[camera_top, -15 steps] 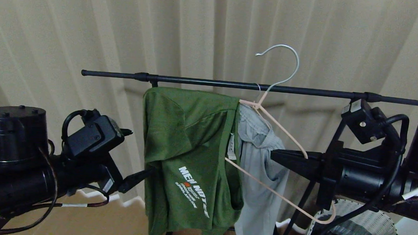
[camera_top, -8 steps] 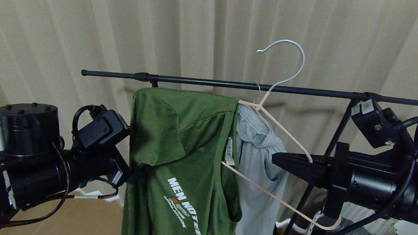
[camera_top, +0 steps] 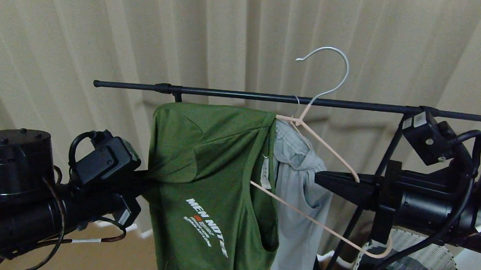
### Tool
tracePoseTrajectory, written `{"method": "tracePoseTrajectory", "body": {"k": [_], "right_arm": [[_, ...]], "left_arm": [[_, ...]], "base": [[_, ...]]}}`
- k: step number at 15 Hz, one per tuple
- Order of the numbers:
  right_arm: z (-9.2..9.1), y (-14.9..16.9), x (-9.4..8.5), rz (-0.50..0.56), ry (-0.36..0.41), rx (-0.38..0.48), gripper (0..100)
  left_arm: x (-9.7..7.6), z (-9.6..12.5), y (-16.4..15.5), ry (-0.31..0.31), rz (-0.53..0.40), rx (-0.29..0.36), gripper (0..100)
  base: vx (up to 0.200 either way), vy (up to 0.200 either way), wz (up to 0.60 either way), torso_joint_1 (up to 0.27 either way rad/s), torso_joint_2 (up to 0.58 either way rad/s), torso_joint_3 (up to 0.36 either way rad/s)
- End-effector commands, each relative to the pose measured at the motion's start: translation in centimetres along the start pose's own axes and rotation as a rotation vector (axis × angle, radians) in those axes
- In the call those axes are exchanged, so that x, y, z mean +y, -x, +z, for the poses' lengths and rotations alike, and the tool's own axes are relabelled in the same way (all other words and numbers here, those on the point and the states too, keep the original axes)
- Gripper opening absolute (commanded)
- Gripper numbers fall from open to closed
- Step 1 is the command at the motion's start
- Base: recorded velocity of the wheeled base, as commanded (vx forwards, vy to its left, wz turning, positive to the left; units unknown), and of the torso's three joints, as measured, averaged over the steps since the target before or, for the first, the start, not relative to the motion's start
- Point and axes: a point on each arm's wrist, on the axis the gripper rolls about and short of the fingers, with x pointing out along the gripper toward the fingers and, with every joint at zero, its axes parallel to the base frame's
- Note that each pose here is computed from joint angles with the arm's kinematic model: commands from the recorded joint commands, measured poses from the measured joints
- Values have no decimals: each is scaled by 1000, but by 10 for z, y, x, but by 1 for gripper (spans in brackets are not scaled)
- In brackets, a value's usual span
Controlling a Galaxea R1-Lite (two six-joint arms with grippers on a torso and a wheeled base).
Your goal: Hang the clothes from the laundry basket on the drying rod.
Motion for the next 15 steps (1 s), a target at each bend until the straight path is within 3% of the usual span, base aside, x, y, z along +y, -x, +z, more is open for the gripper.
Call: {"method": "tracePoseTrajectory", "body": {"k": [1,4,10,11,12,15], "right_arm": [[-5,-4,-7,-23,-14,25,0],[-9,-4,-7,-26,-18,41,0],[-37,1,-6,-28,-39,132,0],[-37,1,-6,-28,-39,132,0],[-43,2,-6,-23,-13,149,0],[-44,6,-4,-13,-10,141,0]], "left_arm": [[-1,2,14,-7,22,-23,0],[2,11,22,-18,49,-63,0],[21,40,24,-30,117,-166,0],[21,40,24,-30,117,-166,0],[27,41,25,13,138,-170,0],[37,25,20,49,177,-98,0]], "base": [[0,0,0,0,0,0],[0,0,0,0,0,0],[0,0,0,0,0,0],[0,0,0,0,0,0],[0,0,0,0,0,0],[0,0,0,0,0,0]]}}
